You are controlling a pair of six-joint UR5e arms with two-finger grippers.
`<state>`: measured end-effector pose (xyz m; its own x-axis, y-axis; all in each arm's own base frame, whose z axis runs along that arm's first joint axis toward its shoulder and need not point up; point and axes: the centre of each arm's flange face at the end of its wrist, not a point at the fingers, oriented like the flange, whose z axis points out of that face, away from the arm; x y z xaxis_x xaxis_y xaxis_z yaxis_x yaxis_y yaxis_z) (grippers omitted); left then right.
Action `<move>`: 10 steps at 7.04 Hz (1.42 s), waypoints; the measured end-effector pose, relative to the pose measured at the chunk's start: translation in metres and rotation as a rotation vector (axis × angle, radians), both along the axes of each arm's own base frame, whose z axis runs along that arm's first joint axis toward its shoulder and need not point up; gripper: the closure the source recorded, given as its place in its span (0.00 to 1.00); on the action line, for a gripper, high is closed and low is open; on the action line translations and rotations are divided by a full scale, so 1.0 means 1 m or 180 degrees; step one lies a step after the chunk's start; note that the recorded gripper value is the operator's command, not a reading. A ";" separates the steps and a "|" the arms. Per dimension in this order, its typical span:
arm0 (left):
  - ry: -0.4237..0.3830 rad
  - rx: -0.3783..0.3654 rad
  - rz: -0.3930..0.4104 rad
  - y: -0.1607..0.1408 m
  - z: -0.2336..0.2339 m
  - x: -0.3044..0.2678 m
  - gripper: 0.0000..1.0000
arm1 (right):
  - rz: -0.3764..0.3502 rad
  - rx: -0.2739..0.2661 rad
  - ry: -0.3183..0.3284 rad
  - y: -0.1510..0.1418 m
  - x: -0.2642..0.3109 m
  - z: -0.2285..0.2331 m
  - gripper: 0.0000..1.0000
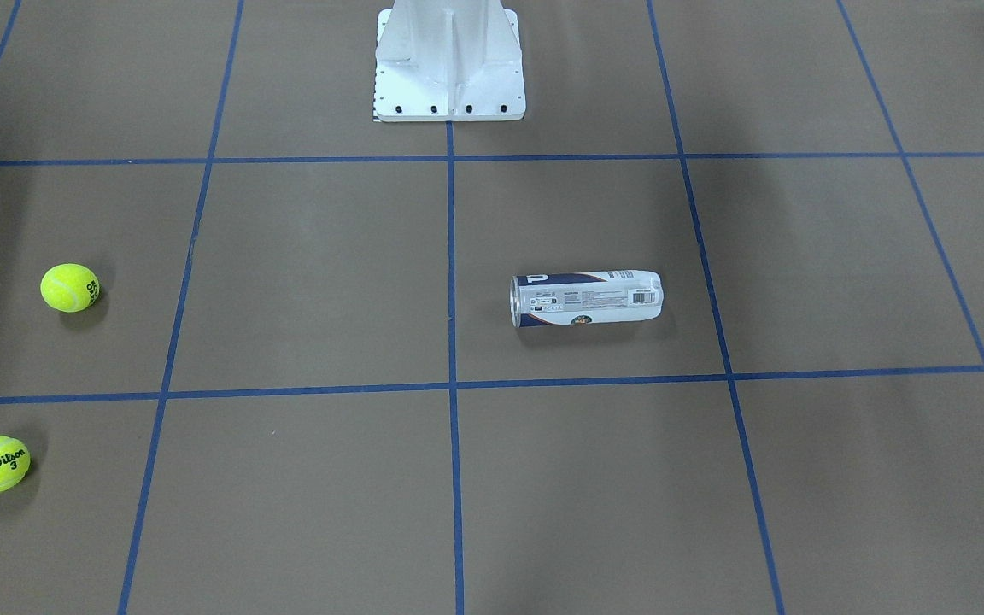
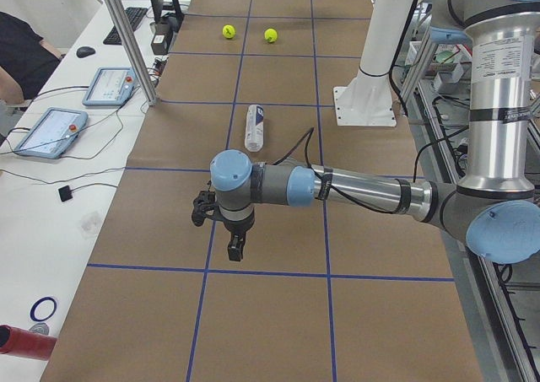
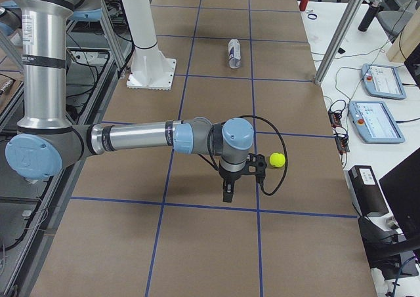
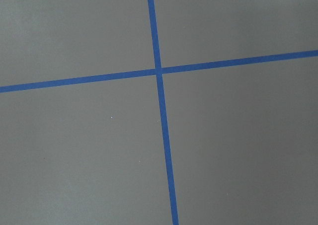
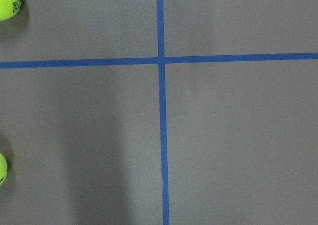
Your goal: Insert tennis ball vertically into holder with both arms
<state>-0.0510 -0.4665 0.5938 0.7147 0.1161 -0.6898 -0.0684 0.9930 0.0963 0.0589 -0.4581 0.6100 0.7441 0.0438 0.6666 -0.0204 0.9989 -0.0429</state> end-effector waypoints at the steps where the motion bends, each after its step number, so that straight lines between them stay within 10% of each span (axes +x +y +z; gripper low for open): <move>1: 0.0001 0.0000 0.0000 0.000 0.000 0.000 0.00 | 0.0000 0.0004 0.0000 0.000 0.000 0.000 0.00; 5: -0.0004 0.0068 -0.0007 0.000 -0.011 0.000 0.00 | -0.0001 0.0050 -0.0001 -0.002 0.000 -0.007 0.00; 10: 0.0175 0.0942 0.0249 -0.033 -0.154 0.053 0.02 | -0.0008 0.0195 -0.0004 -0.002 0.000 -0.029 0.00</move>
